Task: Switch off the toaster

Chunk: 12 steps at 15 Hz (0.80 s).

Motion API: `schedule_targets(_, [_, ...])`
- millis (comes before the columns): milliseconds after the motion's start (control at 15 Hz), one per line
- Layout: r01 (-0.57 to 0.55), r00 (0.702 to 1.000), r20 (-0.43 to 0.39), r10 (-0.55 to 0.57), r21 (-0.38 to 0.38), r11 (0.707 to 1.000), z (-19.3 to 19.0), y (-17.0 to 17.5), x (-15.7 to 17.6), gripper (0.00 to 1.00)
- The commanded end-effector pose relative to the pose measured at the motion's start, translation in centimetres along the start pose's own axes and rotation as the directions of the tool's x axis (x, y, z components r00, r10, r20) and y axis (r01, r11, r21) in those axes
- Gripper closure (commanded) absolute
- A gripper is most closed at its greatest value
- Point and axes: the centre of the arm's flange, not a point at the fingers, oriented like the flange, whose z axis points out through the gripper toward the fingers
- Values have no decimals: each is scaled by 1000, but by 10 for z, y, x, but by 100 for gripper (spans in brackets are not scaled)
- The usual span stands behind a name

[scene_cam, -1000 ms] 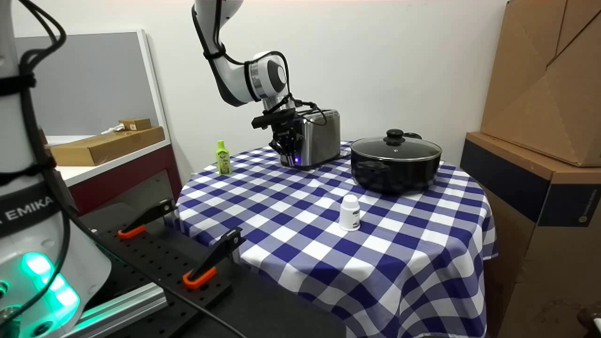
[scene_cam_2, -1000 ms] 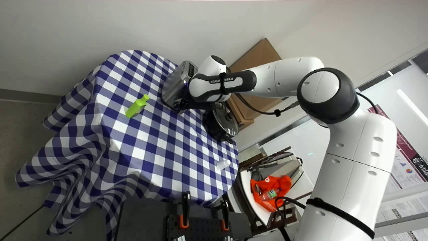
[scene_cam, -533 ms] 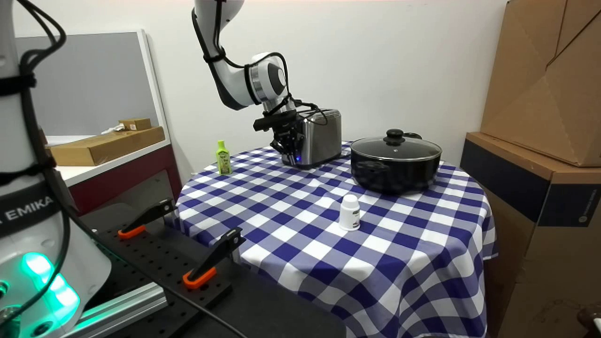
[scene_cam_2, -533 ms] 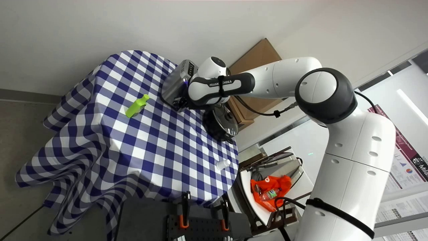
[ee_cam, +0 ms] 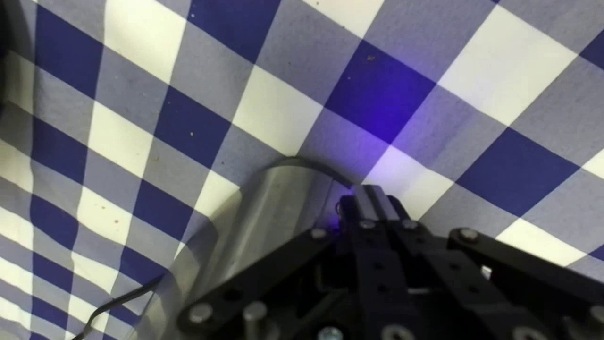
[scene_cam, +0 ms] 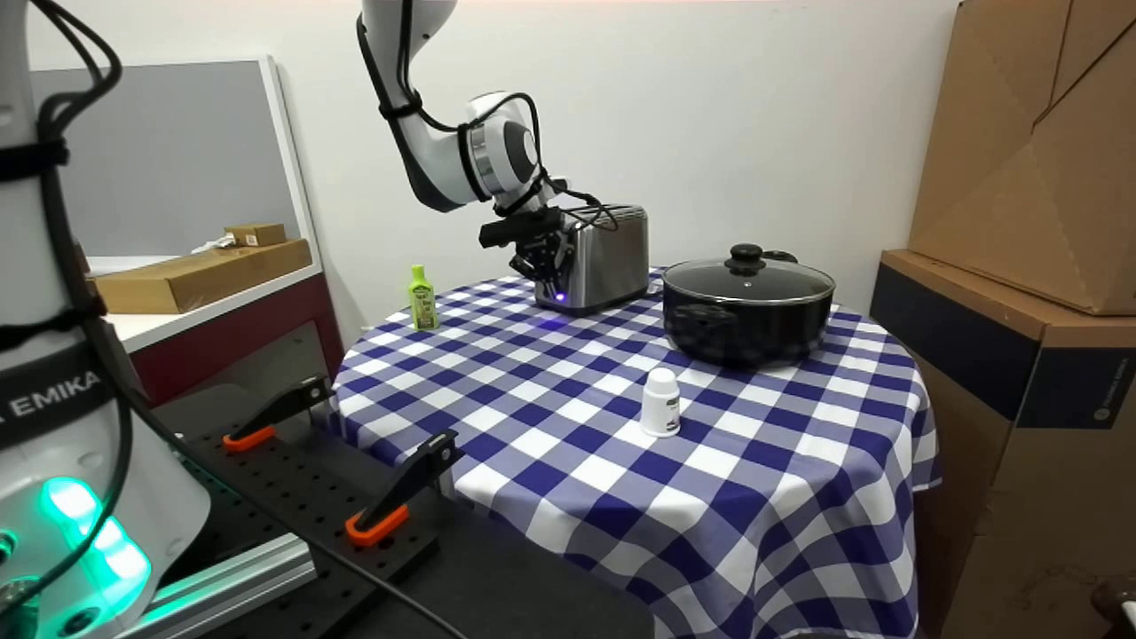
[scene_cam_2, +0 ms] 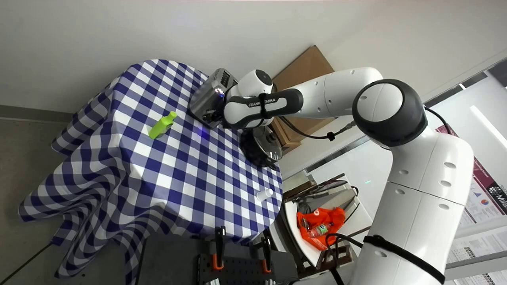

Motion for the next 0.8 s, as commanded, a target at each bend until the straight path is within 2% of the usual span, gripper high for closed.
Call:
schedule_targets(0, [6, 999, -45, -7, -17, 1000, -19, 7, -8, 100])
schedule_targets(267, [8, 1000, 2, -8, 9, 1000, -24, 12, -9, 100])
schedule_targets(733, [33, 999, 26, -32, -8, 999, -12, 3, -17, 100])
